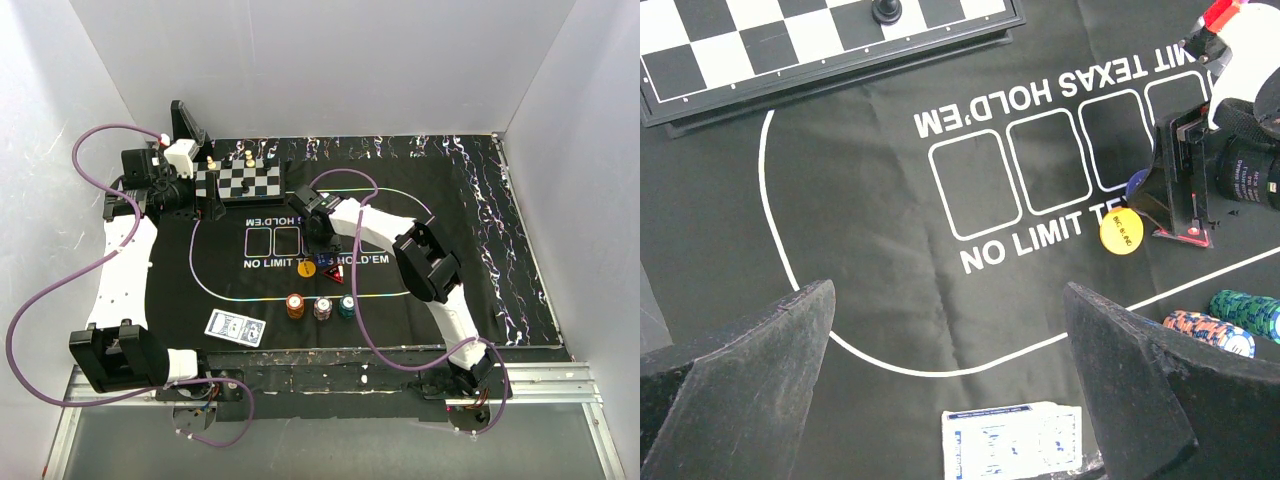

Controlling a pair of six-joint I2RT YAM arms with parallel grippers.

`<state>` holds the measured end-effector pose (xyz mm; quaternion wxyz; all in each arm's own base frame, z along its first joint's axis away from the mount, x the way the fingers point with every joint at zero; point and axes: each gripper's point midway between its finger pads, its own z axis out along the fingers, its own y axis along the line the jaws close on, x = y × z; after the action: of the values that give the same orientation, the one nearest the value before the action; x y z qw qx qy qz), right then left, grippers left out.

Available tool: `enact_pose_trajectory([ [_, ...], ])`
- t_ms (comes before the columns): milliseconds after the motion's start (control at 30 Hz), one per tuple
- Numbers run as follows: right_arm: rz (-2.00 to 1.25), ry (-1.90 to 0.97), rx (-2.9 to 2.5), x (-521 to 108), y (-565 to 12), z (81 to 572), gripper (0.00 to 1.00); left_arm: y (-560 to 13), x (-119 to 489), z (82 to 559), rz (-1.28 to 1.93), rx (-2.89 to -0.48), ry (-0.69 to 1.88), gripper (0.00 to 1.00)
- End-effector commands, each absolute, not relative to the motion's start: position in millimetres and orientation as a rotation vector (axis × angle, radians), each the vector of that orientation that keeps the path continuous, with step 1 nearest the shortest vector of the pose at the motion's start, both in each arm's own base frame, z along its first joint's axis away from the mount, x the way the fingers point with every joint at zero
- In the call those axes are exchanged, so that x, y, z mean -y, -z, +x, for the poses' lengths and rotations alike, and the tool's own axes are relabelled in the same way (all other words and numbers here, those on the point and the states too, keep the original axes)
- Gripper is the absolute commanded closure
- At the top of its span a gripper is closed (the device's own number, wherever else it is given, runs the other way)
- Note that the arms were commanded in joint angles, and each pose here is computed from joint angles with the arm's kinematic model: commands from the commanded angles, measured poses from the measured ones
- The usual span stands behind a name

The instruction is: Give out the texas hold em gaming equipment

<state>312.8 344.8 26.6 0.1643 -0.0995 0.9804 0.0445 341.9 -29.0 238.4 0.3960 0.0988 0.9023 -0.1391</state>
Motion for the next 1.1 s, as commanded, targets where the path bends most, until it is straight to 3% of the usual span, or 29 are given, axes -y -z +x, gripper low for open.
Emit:
enact_pose_trajectory([
  [0, -0.246, -0.083, -2.802, -344.9, -22.5, 317.8, 0.53, -249.8, 26.3, 341.0, 0.237, -2.254, 0.336, 0.02],
  [300, -0.215, -0.266, -2.779, -392.4, -35.1, 334.9, 0.67, -251.8, 23.8, 339.3, 0.225, -2.255, 0.326, 0.02],
  [533, -0.227, -0.510, -2.810, -440.9, -34.3, 330.5, 0.71, -251.7, 13.9, 339.9, 0.218, -2.263, 0.294, 0.02],
  [967, -0.360, -1.073, -2.783, -538.2, -55.0, 286.0, 0.72, -254.0, -11.1, 343.0, 0.163, -2.264, 0.260, 0.02],
  [1067, -0.429, -1.168, -2.742, -555.9, -67.5, 279.4, 0.68, -254.0, -13.4, 343.8, 0.153, -2.265, 0.267, 0.02],
])
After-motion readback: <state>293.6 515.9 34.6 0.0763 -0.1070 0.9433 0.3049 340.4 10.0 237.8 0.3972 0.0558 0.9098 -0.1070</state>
